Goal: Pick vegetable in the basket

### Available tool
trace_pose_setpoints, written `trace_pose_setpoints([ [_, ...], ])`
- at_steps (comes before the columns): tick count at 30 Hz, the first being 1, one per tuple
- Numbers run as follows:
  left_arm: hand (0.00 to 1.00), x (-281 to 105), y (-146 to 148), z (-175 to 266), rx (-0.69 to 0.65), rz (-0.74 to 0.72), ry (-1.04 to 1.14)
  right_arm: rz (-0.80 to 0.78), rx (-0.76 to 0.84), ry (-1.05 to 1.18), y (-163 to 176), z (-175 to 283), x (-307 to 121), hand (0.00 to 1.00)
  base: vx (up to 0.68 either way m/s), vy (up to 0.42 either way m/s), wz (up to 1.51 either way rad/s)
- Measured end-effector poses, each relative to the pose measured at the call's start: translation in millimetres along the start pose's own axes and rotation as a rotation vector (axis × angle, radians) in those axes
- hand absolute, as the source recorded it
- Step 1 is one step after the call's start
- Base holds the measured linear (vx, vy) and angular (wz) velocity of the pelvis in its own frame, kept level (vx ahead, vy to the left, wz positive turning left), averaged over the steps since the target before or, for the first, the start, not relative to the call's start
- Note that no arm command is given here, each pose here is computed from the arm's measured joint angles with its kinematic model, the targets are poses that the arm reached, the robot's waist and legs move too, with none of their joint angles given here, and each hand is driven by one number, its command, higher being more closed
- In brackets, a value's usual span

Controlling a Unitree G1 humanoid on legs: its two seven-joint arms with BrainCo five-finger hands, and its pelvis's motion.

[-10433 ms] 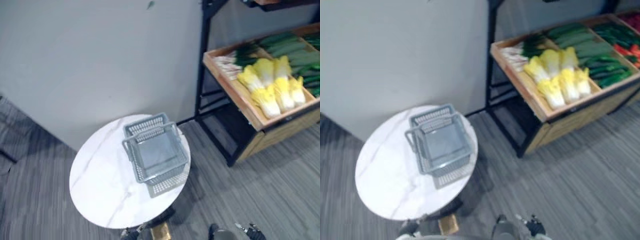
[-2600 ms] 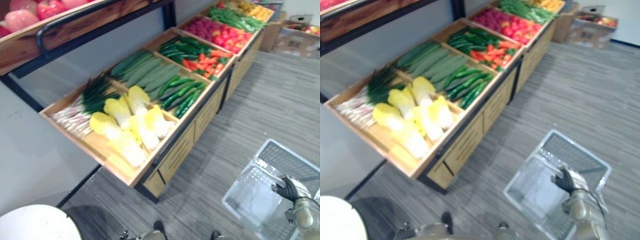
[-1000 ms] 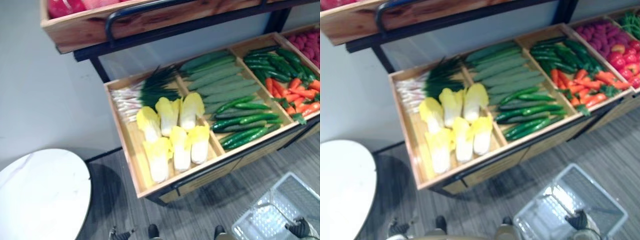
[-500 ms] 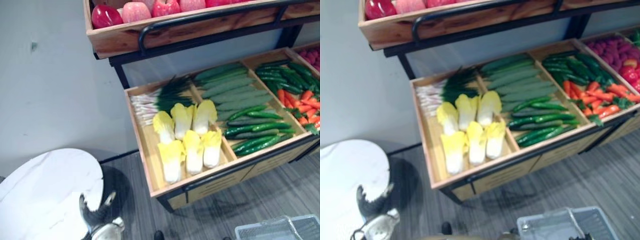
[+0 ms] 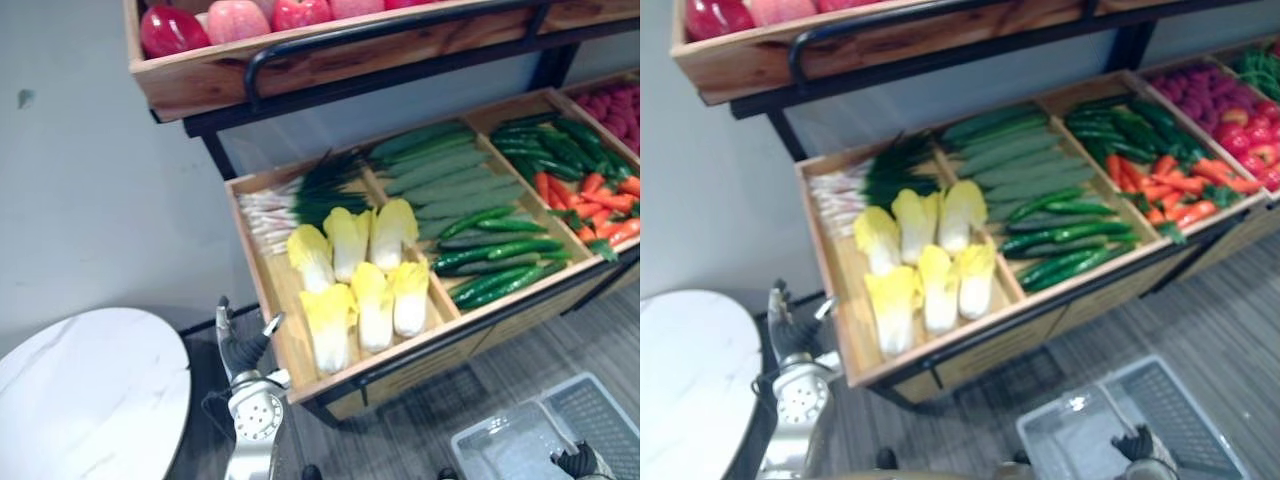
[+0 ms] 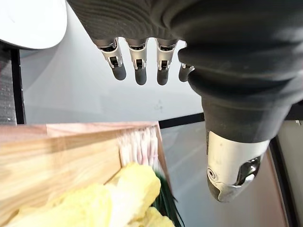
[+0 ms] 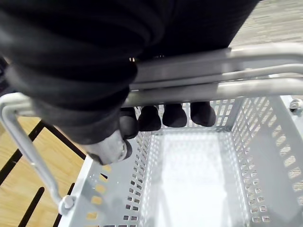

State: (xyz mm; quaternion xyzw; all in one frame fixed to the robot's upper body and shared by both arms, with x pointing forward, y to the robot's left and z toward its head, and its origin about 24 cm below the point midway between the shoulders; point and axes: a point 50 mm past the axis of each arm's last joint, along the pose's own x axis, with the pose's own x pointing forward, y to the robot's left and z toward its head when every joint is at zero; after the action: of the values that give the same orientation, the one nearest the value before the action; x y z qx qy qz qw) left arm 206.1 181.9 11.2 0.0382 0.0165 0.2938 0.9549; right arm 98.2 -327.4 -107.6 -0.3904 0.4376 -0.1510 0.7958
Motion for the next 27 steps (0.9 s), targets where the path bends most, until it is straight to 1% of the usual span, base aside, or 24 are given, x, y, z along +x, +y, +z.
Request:
trace_pose_setpoints([
  [9,0.0,-1.6,-12.0,0.9,0.01,-0.061,0.0,0.02,-0.027,-0.015,4.4,3.6,-0.3,1.0,0.02,-0.001,-0.12],
  [23,0.0,-8.2,-17.3,-29.1,0.077,-0.131,0.134,0.04,-0.075,-0.088,9.0,18.3,-0.6,1.0,0.0,0.0,-0.04],
  [27,0.0,-9.5,-16.3,-34.9,0.061,-0.129,0.174,0.038,-0.076,-0.101,8.5,21.2,-0.4,1.0,0.0,-0.003,-0.03],
])
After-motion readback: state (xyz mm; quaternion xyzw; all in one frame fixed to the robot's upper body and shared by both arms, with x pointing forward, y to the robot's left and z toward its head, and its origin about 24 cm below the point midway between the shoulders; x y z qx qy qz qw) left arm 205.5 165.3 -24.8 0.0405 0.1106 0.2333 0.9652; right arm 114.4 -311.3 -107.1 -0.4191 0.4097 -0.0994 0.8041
